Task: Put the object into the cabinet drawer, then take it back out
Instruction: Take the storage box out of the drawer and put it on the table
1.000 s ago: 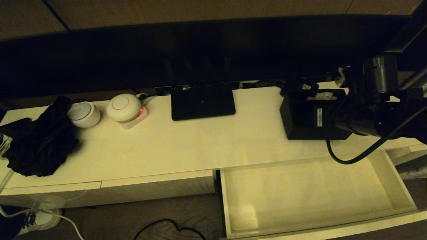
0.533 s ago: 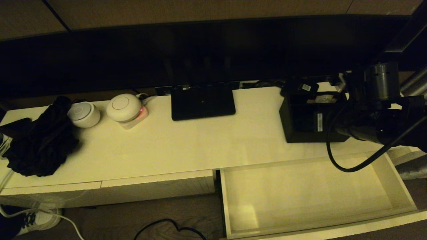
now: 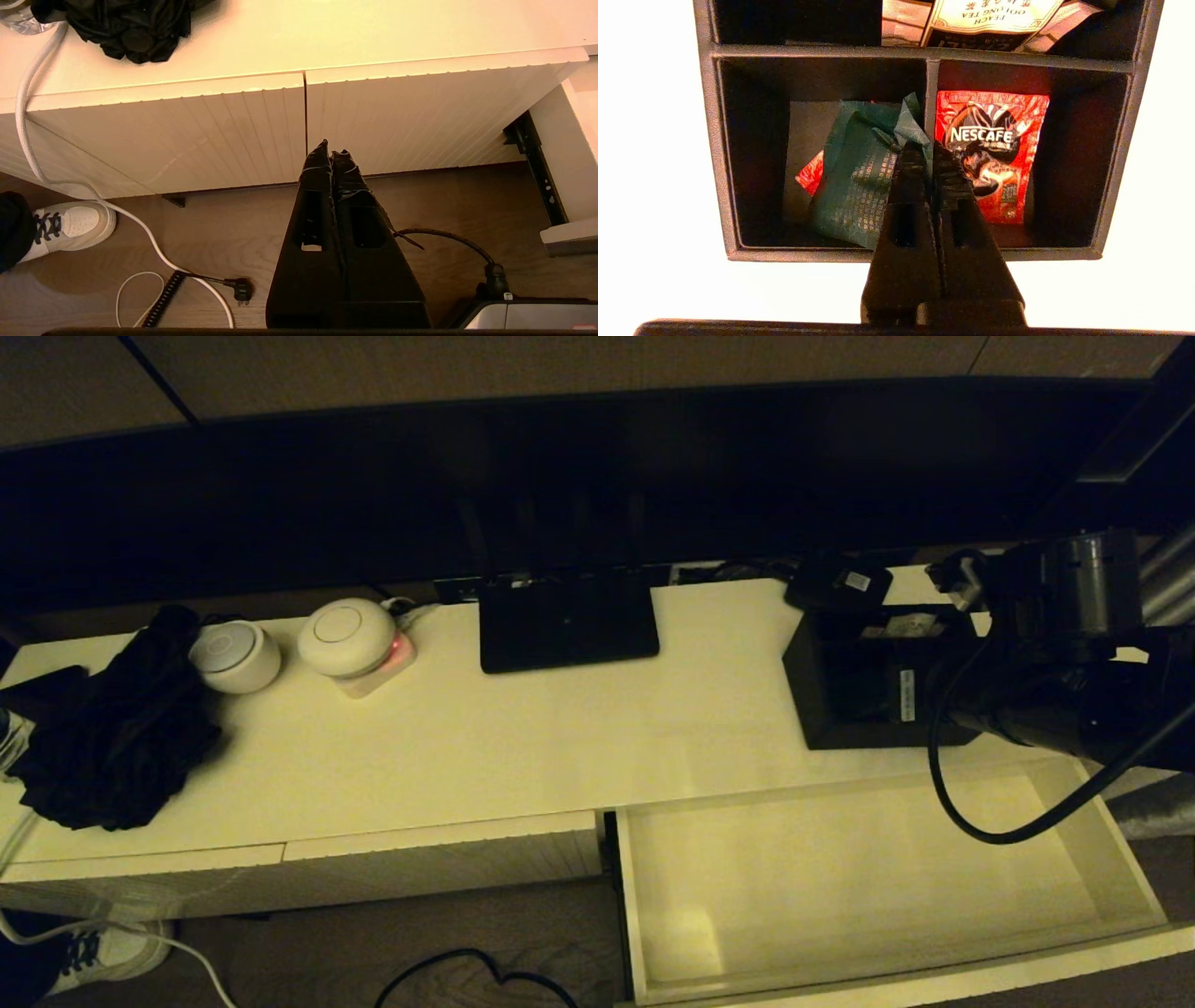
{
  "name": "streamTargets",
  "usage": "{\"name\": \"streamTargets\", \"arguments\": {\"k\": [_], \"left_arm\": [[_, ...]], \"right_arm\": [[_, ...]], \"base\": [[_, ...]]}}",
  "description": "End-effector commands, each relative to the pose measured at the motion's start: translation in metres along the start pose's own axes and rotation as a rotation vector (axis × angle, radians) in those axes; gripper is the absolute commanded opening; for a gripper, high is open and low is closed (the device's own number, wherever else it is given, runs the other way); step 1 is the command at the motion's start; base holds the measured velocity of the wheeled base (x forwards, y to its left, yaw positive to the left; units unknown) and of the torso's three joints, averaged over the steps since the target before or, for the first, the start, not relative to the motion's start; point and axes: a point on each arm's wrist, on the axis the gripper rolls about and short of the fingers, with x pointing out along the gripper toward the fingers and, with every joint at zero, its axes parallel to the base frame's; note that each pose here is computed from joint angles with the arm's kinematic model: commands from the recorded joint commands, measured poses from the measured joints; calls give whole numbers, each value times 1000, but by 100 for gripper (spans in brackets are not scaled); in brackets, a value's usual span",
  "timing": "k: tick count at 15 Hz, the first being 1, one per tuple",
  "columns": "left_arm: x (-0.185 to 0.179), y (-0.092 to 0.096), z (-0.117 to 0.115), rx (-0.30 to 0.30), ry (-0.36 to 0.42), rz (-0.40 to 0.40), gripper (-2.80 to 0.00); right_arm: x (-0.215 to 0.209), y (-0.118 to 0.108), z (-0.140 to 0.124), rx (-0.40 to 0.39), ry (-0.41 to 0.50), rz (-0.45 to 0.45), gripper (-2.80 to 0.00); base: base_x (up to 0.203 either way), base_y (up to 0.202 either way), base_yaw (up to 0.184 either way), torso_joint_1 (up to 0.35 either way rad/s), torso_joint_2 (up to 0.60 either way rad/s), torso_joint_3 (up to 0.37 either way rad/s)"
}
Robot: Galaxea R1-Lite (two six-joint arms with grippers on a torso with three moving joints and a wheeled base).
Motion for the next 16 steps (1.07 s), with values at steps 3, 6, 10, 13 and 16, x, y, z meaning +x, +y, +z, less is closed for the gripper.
{"name": "streamTargets", "arguments": {"k": [3, 6, 10, 13, 16], "left_arm": [[0, 0, -1, 0, 3, 2, -280], [0, 0, -1, 0, 3, 1, -280], [0, 0, -1, 0, 3, 2, -280], [0, 0, -1, 0, 5, 2, -280], [0, 0, -1, 0, 3, 2, -280]], "right_arm": [[0, -4, 2, -10, -17, -4, 0], [-4, -4, 6, -5, -35, -4, 0], [-30, -10, 20, -66, -112, 7, 0], [-56, -14, 23, -102, -143, 19, 0], [-82, -21, 6, -197, -54, 42, 0]], "base": [[0, 0, 0, 0, 0, 0], [0, 0, 0, 0, 0, 0], [0, 0, 0, 0, 0, 0], [0, 0, 0, 0, 0, 0], [0, 0, 0, 0, 0, 0]]}}
